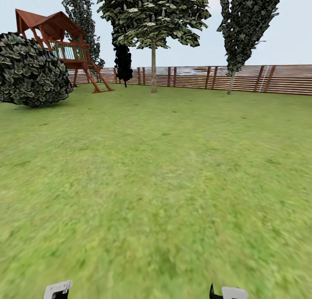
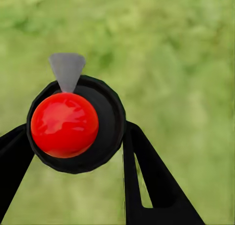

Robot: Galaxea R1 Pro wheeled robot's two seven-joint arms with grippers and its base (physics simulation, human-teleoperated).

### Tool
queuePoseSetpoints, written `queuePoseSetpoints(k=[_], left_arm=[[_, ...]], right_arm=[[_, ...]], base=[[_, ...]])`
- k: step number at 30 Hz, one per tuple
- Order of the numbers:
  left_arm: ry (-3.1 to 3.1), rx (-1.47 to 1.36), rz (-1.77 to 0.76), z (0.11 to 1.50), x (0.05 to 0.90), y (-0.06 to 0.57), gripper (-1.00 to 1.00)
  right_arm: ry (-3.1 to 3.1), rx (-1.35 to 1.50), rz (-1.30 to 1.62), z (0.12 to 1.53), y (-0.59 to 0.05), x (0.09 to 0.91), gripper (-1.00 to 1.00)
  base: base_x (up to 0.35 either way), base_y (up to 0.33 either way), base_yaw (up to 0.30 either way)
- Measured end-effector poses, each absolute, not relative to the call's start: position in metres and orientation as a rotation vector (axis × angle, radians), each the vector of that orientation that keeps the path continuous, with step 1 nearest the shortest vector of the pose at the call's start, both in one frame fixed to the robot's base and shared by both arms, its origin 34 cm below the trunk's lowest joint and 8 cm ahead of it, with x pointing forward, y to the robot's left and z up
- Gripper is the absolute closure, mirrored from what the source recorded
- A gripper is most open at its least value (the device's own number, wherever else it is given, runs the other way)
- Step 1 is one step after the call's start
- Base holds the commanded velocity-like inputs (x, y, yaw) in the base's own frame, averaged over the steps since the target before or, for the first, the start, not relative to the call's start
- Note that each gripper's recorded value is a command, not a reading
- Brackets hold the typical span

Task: In the garden, pick up the pesticide atomizer on the floor and spray pesticide onto both trees until each tree trunk is fully covered.

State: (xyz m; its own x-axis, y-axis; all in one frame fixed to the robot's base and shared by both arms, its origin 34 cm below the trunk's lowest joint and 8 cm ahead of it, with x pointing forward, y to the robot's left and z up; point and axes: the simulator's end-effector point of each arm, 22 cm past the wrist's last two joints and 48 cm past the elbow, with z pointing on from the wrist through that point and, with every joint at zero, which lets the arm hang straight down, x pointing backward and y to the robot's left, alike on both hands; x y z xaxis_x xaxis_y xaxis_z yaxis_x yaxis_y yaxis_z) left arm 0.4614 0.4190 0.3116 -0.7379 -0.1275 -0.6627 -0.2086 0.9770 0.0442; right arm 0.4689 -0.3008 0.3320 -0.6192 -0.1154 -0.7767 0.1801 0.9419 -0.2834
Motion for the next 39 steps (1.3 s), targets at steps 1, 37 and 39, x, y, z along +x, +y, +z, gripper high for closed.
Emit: queuePoseSetpoints(k=[1,37,39], left_arm=[[2.409,-0.234,0.15,0.3116,0.4614,0.4189,1.0],[2.409,-0.234,0.15,0.3116,0.4614,0.419,1.0],[2.409,-0.234,0.15,0.3116,0.4614,0.4189,1.0]], right_arm=[[2.199,0.046,-0.422,0.332,-0.3009,0.4689,-1.0],[2.199,0.046,-0.421,0.3321,-0.3008,0.4691,-1.0],[2.199,0.045,-0.421,0.332,-0.3007,0.469,-1.0]], base=[[0.338,0.0,0.0],[0.338,0.0,0.0],[0.338,0.0,0.0]])
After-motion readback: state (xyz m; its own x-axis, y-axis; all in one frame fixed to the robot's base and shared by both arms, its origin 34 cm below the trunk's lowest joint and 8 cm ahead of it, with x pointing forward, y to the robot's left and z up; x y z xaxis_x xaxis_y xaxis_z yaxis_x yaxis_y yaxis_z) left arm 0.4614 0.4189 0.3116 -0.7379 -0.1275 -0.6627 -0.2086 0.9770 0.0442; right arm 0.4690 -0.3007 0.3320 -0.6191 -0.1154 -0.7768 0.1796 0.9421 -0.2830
